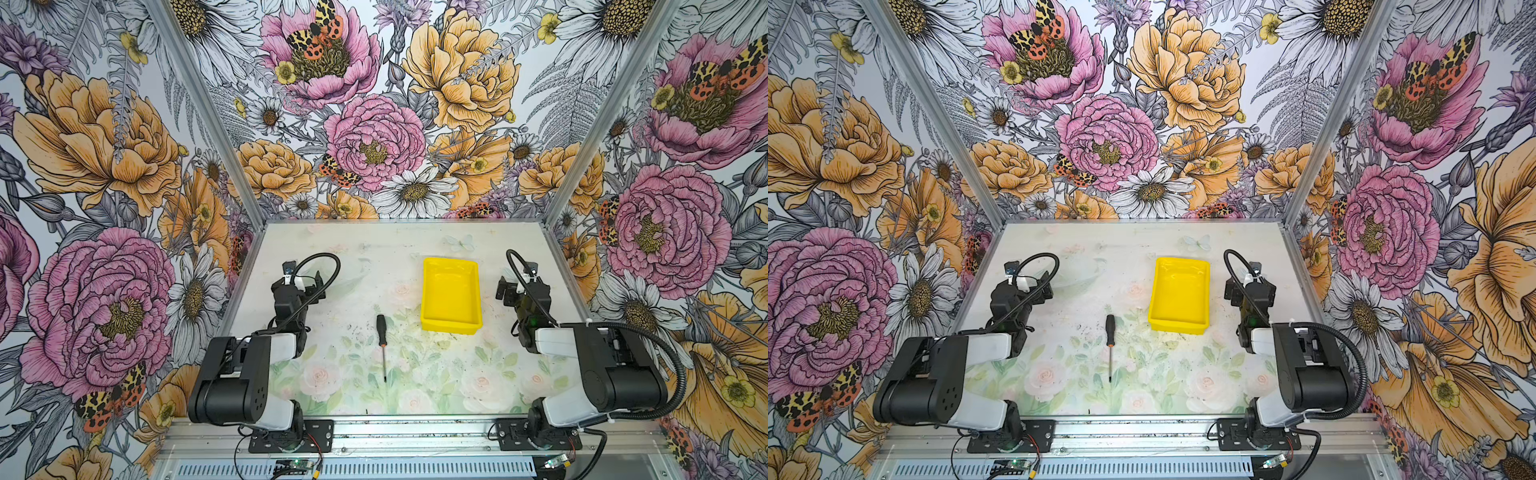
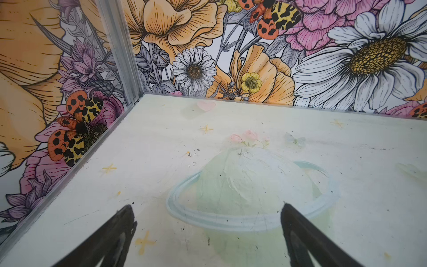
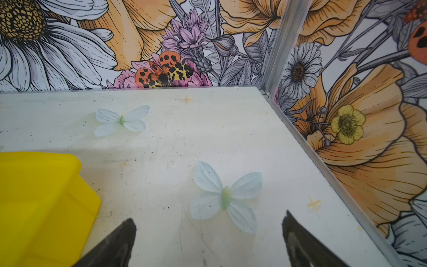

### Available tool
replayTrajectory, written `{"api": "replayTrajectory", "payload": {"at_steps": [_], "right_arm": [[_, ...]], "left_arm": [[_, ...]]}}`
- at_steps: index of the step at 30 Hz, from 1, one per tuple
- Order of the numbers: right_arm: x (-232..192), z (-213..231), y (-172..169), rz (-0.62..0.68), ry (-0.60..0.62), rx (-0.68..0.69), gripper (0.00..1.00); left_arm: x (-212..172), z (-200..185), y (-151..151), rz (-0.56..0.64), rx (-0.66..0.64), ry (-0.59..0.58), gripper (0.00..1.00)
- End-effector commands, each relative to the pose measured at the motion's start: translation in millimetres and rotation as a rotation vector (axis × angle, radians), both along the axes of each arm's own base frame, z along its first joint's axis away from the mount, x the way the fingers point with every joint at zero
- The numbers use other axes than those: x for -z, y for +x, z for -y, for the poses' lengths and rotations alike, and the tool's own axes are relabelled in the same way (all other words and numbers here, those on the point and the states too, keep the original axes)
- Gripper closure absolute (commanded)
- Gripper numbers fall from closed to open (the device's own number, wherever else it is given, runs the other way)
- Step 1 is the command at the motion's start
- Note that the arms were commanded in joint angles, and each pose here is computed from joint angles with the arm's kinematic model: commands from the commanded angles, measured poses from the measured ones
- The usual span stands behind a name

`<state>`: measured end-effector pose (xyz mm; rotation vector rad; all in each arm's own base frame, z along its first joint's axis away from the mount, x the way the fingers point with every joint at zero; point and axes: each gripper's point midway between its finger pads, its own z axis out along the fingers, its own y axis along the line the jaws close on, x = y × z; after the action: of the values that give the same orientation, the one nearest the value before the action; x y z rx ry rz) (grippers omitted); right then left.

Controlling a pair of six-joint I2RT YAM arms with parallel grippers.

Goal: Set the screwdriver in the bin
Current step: 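Move the left gripper over the screwdriver handle while the right arm reaches toward the bin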

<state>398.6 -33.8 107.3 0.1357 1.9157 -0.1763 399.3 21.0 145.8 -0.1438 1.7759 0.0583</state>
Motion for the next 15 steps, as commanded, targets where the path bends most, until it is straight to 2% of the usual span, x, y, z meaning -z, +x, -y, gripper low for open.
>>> {"api": "replayTrajectory", "payload": {"at_steps": [1,4,9,12,15], "right_arm": [[-21,-8,6,0.014,0.011,-0.036,0.00],[-30,-11,2,0.006,0.011,-0.037,0.00],[-56,-18,-10,-0.010,-0.001,-0.017,0.01],[-74,-28,-19,-0.011,0.016,-0.001,0.00],[-78,-37,-27,-0.100,0.045,0.025,0.00]], "left_arm": [[-12,-6,-2,-0.024,-0.029,-0.031,0.01],[-25,-4,-11,-0.032,-0.036,-0.054,0.01],[-43,-8,-32,-0.076,-0.107,-0.174,0.01],[-51,-3,-45,-0.109,-0.108,-0.235,0.01],[-55,9,-58,-0.133,-0.092,-0.264,0.01]]}}
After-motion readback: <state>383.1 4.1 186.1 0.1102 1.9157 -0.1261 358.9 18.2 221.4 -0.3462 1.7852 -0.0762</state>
